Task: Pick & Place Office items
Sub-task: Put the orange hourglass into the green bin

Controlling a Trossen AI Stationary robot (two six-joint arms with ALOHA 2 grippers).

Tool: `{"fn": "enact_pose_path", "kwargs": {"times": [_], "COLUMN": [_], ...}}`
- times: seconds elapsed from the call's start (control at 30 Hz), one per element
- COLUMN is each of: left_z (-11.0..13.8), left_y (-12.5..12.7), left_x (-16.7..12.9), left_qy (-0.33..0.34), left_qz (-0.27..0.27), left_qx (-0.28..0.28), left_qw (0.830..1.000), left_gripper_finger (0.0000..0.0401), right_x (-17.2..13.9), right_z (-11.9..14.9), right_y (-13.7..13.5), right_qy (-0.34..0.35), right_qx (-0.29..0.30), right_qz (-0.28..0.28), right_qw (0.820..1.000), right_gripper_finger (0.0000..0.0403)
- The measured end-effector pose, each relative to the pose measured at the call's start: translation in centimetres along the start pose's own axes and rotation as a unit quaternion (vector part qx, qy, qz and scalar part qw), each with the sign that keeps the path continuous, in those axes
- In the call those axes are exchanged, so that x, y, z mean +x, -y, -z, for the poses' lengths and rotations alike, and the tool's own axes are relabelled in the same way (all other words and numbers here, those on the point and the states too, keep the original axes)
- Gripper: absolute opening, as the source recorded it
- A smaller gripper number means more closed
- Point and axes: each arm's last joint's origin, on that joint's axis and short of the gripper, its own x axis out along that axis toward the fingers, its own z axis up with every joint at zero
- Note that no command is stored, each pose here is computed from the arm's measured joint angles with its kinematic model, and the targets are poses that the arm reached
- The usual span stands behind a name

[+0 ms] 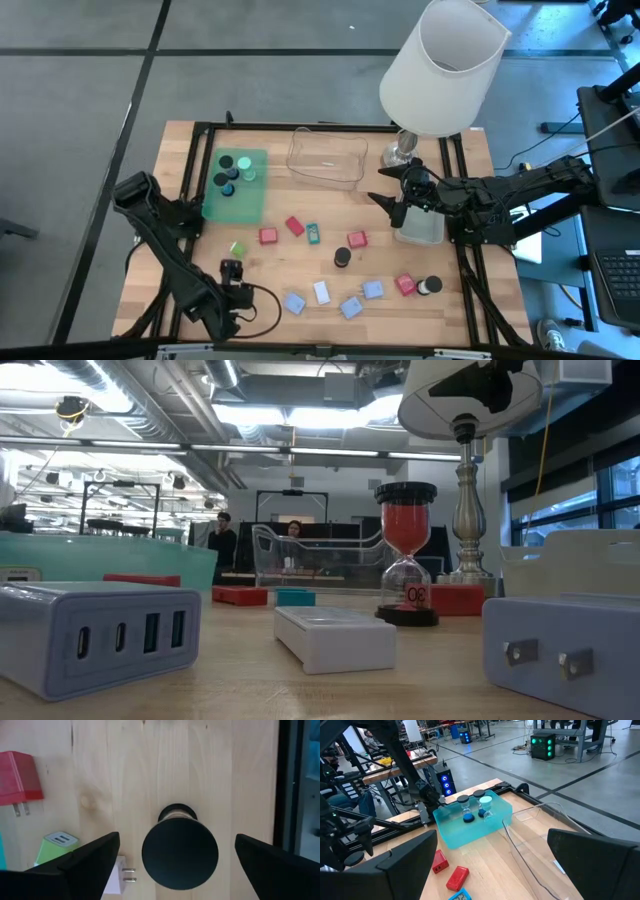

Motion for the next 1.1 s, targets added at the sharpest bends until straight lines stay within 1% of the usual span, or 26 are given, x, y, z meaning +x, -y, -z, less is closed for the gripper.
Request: {"fn": "enact_pose_path", "kwargs": {"times": [0.2, 0.33, 0.57, 0.87, 0.97, 1.1], "left_z": [-0.1, -0.3, -0.5, -0.5, -0.8, -1.6], "left_y": [0.1, -0.1, -0.2, -0.2, -0.2, -0.8], "left_x": [0.5, 0.6, 0.6, 0.5, 0.1, -0.7], "left_qy": [-0.026, -0.033, -0.039, -0.036, -0.021, -0.003], "left_qz": [0.009, 0.013, 0.018, 0.018, 0.014, -0.006], "left_qx": [-0.021, -0.04, -0.052, -0.078, -0.079, -0.085], "left_qw": [0.999, 0.999, 0.998, 0.996, 0.997, 0.996], "left_gripper_finger": [0.0389, 0.0374, 0.0317, 0.0214, 0.0209, 0.0209], "right_x": [0.0, 0.0, 0.0, 0.0, 0.0, 0.0], "right_z": [0.0, 0.0, 0.0, 0.0, 0.0, 0.0], "right_y": [0.0, 0.0, 0.0, 0.0, 0.0, 0.0], "right_qy": [0.0, 0.0, 0.0, 0.0, 0.0, 0.0], "right_qx": [0.0, 0.0, 0.0, 0.0, 0.0, 0.0], "right_qz": [0.0, 0.0, 0.0, 0.0, 0.0, 0.0], "right_qw": [1.0, 1.0, 1.0, 1.0, 1.0, 1.0], "right_gripper_finger": [0.0382, 0.0382, 0.0382, 0.0382, 0.0382, 0.0382]}}
